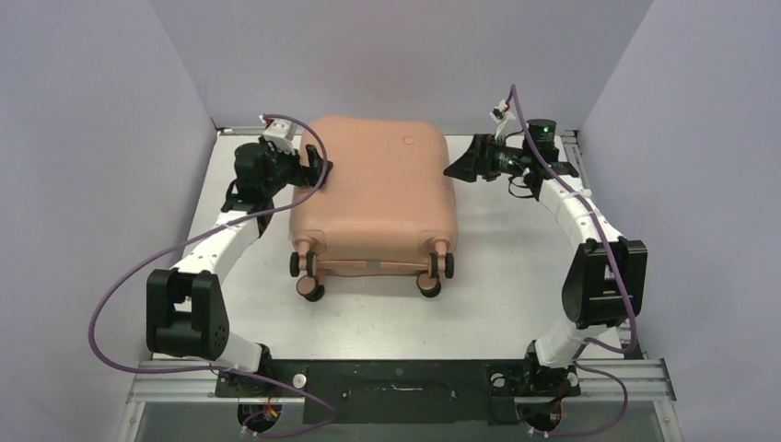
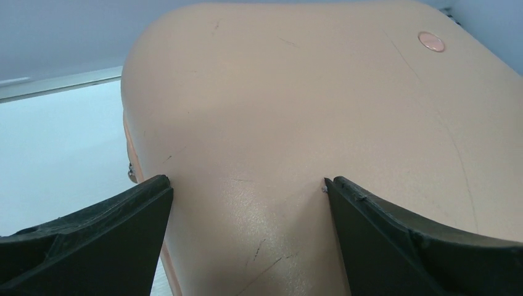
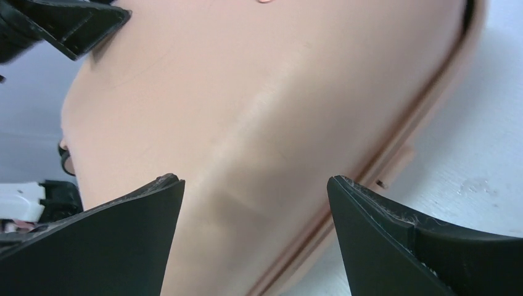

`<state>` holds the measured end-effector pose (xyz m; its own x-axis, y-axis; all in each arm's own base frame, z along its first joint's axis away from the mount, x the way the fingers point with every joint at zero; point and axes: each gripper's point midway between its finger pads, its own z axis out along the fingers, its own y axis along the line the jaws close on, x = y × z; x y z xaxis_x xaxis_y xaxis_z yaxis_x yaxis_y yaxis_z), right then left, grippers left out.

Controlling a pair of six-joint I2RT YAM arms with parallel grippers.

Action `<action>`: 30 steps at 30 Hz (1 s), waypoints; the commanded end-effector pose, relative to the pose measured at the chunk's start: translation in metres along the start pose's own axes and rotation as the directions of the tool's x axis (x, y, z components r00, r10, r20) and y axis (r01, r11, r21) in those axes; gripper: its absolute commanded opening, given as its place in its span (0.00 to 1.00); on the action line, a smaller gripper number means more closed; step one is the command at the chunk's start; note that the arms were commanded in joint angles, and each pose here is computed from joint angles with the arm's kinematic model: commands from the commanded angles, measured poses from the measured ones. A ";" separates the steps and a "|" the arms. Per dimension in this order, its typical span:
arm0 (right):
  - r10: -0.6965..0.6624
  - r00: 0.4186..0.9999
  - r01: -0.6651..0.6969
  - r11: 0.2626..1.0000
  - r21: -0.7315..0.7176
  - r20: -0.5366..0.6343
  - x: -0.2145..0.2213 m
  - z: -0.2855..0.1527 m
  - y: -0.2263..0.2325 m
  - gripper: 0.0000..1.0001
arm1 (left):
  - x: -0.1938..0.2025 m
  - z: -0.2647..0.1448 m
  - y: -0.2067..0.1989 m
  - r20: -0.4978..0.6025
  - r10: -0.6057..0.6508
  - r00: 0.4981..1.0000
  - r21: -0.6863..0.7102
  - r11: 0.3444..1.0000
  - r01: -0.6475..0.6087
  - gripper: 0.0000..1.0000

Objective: Pack the luggage
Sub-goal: Move the luggage to the center of the board.

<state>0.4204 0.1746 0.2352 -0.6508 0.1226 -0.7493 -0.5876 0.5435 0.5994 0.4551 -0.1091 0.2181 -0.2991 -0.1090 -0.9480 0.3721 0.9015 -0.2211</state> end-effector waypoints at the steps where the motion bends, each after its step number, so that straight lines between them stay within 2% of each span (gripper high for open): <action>1: -0.274 0.953 0.282 0.959 0.039 -0.132 0.017 -0.020 0.023 0.90 | 0.182 -0.065 -0.094 -0.656 -0.090 0.750 0.222 0.926 0.305 0.96; 4: -0.381 0.898 0.406 0.910 0.081 -0.223 0.039 -0.031 0.031 0.90 | 0.185 -0.072 -0.103 -0.674 -0.062 0.736 0.250 0.919 0.306 0.96; 7: -0.464 0.841 0.506 0.856 0.102 -0.277 0.057 -0.042 0.048 0.90 | 0.175 -0.072 -0.107 -0.663 -0.055 0.747 0.265 0.916 0.303 0.96; 11: -0.582 0.768 0.625 0.773 0.110 -0.267 0.065 -0.063 0.081 0.90 | 0.132 -0.055 -0.086 -0.584 -0.106 0.805 0.235 0.927 0.292 0.96; 14: -0.677 0.690 0.709 0.703 0.051 -0.254 0.070 -0.081 0.110 0.90 | 0.083 -0.040 -0.054 -0.471 -0.173 0.865 0.197 0.935 0.295 0.96; 17: -0.759 0.603 0.774 0.632 -0.052 -0.247 0.085 -0.095 0.136 0.90 | 0.051 -0.031 -0.028 -0.392 -0.205 0.897 0.166 0.943 0.288 0.96; 20: -0.794 0.567 0.761 0.606 -0.231 -0.217 0.110 -0.101 0.165 0.90 | 0.038 -0.025 -0.011 -0.357 -0.215 0.909 0.140 0.950 0.280 0.96; 24: -0.799 0.572 0.671 0.587 -0.453 -0.188 0.147 -0.099 0.194 0.95 | 0.037 -0.020 0.012 -0.342 -0.232 0.911 0.084 0.958 0.275 0.96; 27: -0.806 0.556 0.642 0.570 -0.513 -0.201 0.164 -0.091 0.200 0.97 | 0.036 -0.019 0.025 -0.345 -0.243 0.907 0.055 0.959 0.278 0.96; 30: -0.819 0.511 0.632 0.565 -0.531 -0.262 0.182 -0.079 0.196 0.98 | 0.030 -0.017 0.038 -0.327 -0.258 0.909 0.031 0.959 0.283 0.96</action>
<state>0.1636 0.2240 0.2511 -0.0278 -0.5725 -0.8194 -0.9992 0.0389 0.0067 0.4411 -0.0858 0.1986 -0.6186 -0.1968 -0.7606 0.3584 0.7908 -0.4961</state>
